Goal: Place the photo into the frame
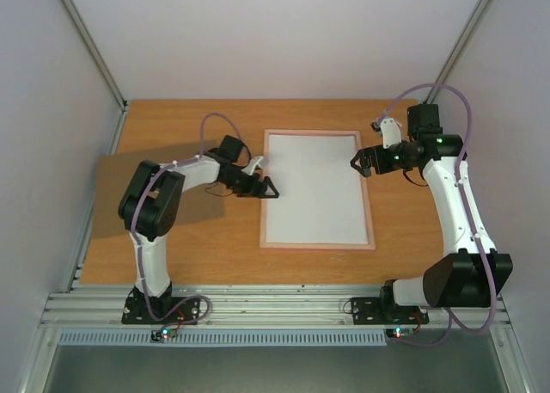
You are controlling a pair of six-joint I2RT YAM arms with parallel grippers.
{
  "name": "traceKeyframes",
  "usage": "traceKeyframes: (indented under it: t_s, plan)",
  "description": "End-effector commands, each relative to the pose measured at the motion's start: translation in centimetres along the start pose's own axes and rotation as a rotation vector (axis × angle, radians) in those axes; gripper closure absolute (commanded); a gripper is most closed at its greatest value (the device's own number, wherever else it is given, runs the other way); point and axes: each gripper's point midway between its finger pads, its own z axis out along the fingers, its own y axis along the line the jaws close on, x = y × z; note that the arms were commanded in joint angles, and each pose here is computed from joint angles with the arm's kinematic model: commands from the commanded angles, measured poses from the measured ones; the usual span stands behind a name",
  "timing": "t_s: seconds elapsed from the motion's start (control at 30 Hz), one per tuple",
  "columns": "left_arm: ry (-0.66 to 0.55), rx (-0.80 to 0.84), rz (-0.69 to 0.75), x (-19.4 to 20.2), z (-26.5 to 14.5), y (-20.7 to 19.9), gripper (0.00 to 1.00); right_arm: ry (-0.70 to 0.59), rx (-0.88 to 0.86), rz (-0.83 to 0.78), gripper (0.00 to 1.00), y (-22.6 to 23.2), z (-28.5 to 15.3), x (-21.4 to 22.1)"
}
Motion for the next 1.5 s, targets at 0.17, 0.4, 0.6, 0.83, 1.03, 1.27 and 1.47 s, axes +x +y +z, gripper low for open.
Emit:
traceKeyframes:
  t_s: [0.17, 0.4, 0.6, 0.83, 1.03, 1.27, 1.47]
  plan:
    - [-0.027, 0.006, 0.165, -4.6, 2.5, -4.9, 0.05, -0.012, -0.131, 0.075, 0.02, 1.7, 0.3, -0.9]
    - [-0.162, -0.312, 0.205, -8.8, -8.4, 4.2, 0.01, -0.024, -0.228, 0.145, 0.01, 2.7, 1.3, -1.1]
    - [-0.267, -0.540, 0.094, -13.1, -16.4, 12.7, 0.01, 0.002, -0.263, 0.211, 0.02, 2.9, 2.5, -0.4]
    - [-0.299, -0.682, -0.044, -15.1, -20.0, 20.4, 0.01, 0.038, -0.291, 0.251, 0.02, 3.6, 3.5, 0.4]
    - [-0.218, -0.730, -0.038, -14.1, -19.2, 23.4, 0.01, 0.091, -0.364, 0.239, 0.03, 6.9, 5.1, 1.0]
    - [-0.076, -0.599, -0.079, -8.5, -16.8, 21.0, 0.03, 0.197, -0.473, 0.267, 0.05, 11.5, 8.1, 2.3]
    - [0.008, -0.438, -0.184, -1.5, -13.1, 16.4, 0.08, 0.253, -0.546, 0.269, 0.08, 14.2, 11.5, 1.6]
